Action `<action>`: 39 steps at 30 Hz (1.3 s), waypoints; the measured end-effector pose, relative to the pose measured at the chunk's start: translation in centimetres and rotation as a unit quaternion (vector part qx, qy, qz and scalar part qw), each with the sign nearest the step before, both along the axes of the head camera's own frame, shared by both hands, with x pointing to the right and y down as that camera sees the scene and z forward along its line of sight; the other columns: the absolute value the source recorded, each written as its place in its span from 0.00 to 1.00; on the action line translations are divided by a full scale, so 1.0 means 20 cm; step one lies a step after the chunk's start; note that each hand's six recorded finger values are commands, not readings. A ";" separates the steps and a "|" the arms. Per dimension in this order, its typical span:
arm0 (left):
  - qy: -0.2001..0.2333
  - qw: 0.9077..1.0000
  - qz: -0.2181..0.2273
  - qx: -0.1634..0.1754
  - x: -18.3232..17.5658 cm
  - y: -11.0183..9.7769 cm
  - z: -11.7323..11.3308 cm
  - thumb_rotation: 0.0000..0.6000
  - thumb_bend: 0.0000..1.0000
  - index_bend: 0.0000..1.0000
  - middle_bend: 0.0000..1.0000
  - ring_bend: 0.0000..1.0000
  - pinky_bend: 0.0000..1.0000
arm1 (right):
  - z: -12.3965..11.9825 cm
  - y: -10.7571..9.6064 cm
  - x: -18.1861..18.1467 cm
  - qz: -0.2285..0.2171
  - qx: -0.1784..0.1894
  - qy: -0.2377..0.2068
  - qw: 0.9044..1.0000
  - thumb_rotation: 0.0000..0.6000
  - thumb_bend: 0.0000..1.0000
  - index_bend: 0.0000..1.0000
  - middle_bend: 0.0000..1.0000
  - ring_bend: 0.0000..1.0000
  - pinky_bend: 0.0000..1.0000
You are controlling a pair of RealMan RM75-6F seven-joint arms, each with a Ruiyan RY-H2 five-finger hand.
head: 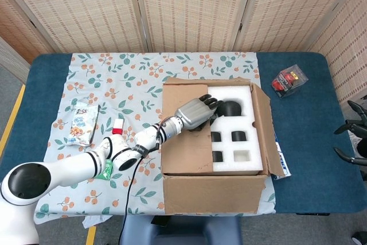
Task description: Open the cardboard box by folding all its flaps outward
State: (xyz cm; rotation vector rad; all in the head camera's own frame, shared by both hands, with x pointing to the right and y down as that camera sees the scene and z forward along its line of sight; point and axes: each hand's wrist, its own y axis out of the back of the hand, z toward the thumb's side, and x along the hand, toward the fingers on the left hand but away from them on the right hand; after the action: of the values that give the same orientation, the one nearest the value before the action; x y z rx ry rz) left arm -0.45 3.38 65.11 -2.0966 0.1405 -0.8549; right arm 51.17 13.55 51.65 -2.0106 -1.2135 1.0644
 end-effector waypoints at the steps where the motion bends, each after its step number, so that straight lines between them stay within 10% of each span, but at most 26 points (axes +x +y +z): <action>1: -0.003 1.000 0.002 0.002 -0.01 0.01 0.00 1.00 1.00 0.57 0.00 0.00 0.00 | 0.00 0.00 0.00 0.000 0.000 0.000 1.000 0.76 0.35 0.42 0.00 0.00 0.00; 22: -0.027 0.992 0.017 0.120 -0.15 -0.01 -0.21 1.00 1.00 0.60 0.00 0.00 0.00 | 0.02 0.01 -0.01 0.000 -0.007 0.005 1.000 0.76 0.36 0.42 0.00 0.00 0.00; 39: -0.077 0.968 -0.022 0.240 -0.37 -0.04 -0.49 1.00 1.00 0.53 0.00 0.00 0.00 | 0.02 0.02 -0.02 -0.003 -0.007 0.007 1.000 0.76 0.35 0.42 0.00 0.00 0.00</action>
State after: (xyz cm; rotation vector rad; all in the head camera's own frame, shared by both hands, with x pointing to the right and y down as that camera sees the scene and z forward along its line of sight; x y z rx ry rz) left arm -7.78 2.56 55.34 -1.5758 0.2831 -0.9032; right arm 50.80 13.88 52.08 -2.0140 -1.1951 1.0847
